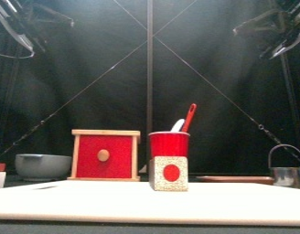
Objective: Cut the sushi into 4 pieces with the knife
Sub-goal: Pick up the knife at its handle with right hand
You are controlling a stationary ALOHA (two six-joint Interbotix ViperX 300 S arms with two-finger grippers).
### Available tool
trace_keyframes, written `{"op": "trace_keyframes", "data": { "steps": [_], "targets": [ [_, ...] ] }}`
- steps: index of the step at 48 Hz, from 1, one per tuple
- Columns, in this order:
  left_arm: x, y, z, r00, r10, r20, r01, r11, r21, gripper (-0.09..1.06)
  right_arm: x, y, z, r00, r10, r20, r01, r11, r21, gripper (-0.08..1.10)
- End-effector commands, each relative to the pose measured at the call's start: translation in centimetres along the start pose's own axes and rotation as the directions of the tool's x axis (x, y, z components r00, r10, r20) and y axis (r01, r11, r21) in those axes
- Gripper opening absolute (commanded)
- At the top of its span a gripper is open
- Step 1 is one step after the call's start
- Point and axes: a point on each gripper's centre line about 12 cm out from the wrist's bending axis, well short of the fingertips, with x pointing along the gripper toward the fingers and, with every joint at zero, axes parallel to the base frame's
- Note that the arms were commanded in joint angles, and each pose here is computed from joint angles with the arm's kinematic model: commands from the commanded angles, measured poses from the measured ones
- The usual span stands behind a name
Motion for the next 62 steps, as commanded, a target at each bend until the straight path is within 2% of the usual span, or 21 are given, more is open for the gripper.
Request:
{"op": "trace_keyframes", "data": {
  "steps": [1,6,10,16,21,26,29,35,39,44,50,62],
  "targets": [
    [0.6,0.0,-0.2,1.0000,0.001,0.008,-0.001,0.9999,-0.010,-0.03,0.9,-0.1,1.0,1.000,-0.005,0.005,0.005,1.000,0.030,0.00],
    [1.0,-0.1,-0.6,1.0000,-0.002,-0.005,0.002,0.9999,-0.011,0.00,2.2,-0.5,1.2,0.998,-0.027,-0.049,0.030,0.997,0.075,0.05],
    [1.5,-0.1,-1.2,0.9997,-0.002,-0.025,0.002,0.9999,-0.011,0.00,4.1,-1.7,1.7,0.984,-0.080,-0.158,0.103,0.985,0.142,0.06],
    [2.1,0.0,-1.8,0.9988,0.000,-0.049,-0.001,0.9999,-0.013,0.00,6.6,-4.5,2.8,0.931,-0.136,-0.340,0.254,0.908,0.334,0.06],
    [2.2,0.0,-2.0,0.9984,0.002,-0.057,-0.002,0.9999,-0.013,0.00,7.9,-6.7,4.3,0.893,-0.145,-0.426,0.329,0.856,0.399,0.11],
    [2.2,0.0,-2.2,0.9981,0.002,-0.061,-0.002,0.9999,-0.013,0.00,8.0,-8.9,5.4,0.842,-0.155,-0.517,0.397,0.827,0.398,0.29],
    [2.1,0.0,-2.3,0.9980,0.003,-0.063,-0.004,0.9999,-0.013,0.00,7.9,-10.5,5.3,0.795,-0.153,-0.587,0.453,0.793,0.407,0.49],
    [2.1,0.2,-2.4,0.9977,0.011,-0.067,-0.012,0.9998,-0.013,0.00,8.7,-12.8,4.7,0.740,-0.111,-0.664,0.515,0.729,0.451,0.87],
    [2.1,0.2,-2.5,0.9976,0.011,-0.069,-0.012,0.9999,-0.012,0.00,10.0,-13.7,3.9,0.702,-0.073,-0.708,0.531,0.716,0.453,1.02],
    [2.1,0.2,-2.5,0.9975,0.011,-0.071,-0.012,0.9999,-0.012,0.00,11.7,-14.7,2.6,0.647,-0.022,-0.762,0.547,0.710,0.444,1.02],
    [2.0,0.2,-2.8,0.9971,0.011,-0.075,-0.012,0.9998,-0.013,0.00,12.9,-15.9,0.4,0.537,0.041,-0.842,0.576,0.711,0.402,1.02],
    [1.8,0.2,-3.1,0.9964,0.011,-0.084,-0.012,0.9998,-0.013,0.00,14.7,-17.3,-2.4,0.399,0.107,-0.910,0.598,0.723,0.347,1.02]
  ]
}}
